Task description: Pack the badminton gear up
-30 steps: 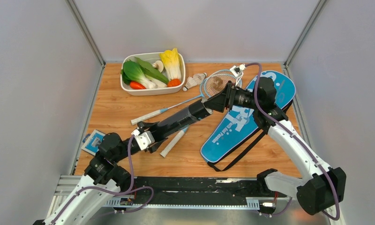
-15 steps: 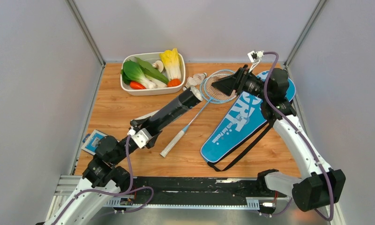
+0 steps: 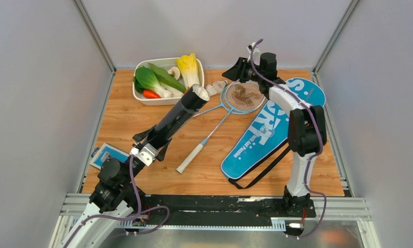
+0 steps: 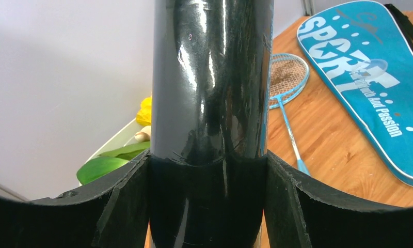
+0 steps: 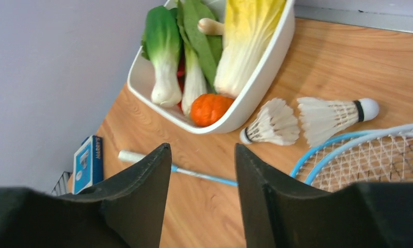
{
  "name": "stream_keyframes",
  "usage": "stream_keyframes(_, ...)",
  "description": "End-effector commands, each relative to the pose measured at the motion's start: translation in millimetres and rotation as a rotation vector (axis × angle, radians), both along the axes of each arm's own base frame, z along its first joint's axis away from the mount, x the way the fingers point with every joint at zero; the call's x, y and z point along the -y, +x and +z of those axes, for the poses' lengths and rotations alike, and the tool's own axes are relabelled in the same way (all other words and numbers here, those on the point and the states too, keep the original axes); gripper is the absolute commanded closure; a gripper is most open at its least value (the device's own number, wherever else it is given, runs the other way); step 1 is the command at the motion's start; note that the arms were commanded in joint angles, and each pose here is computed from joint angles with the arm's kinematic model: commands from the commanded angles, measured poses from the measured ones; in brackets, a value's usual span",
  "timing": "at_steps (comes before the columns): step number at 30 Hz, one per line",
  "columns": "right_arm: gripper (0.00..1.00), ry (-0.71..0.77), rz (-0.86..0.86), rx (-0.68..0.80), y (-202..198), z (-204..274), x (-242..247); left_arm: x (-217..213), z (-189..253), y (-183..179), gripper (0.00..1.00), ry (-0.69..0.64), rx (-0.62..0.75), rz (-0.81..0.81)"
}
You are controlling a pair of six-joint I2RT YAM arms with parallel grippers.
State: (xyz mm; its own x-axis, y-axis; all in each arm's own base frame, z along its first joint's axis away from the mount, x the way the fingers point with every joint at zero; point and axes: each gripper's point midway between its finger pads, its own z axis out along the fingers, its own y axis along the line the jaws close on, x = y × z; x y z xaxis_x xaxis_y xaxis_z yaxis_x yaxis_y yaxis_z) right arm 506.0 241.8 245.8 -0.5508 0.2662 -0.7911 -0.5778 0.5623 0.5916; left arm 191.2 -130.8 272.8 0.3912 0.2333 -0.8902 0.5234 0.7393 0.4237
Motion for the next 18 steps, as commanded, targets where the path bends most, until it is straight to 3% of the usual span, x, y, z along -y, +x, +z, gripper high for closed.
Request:
stream_keyframes(1, 0.51, 0.010, 0.063, 0.063, 41, -8, -15, 5, 29, -6, 0.63, -0.079, 0.078, -0.042)
stream_keyframes(8, 0.53, 0.030, 0.097, -0.042, 89, -80, -31, 11, 25, -8, 0.63, -0.066, 0.066, -0.076)
stream_keyframes(18, 0.50, 0.032, 0.132, -0.104, 90, -120, -43, 20, 25, -10, 0.62, -0.047, 0.064, -0.123)
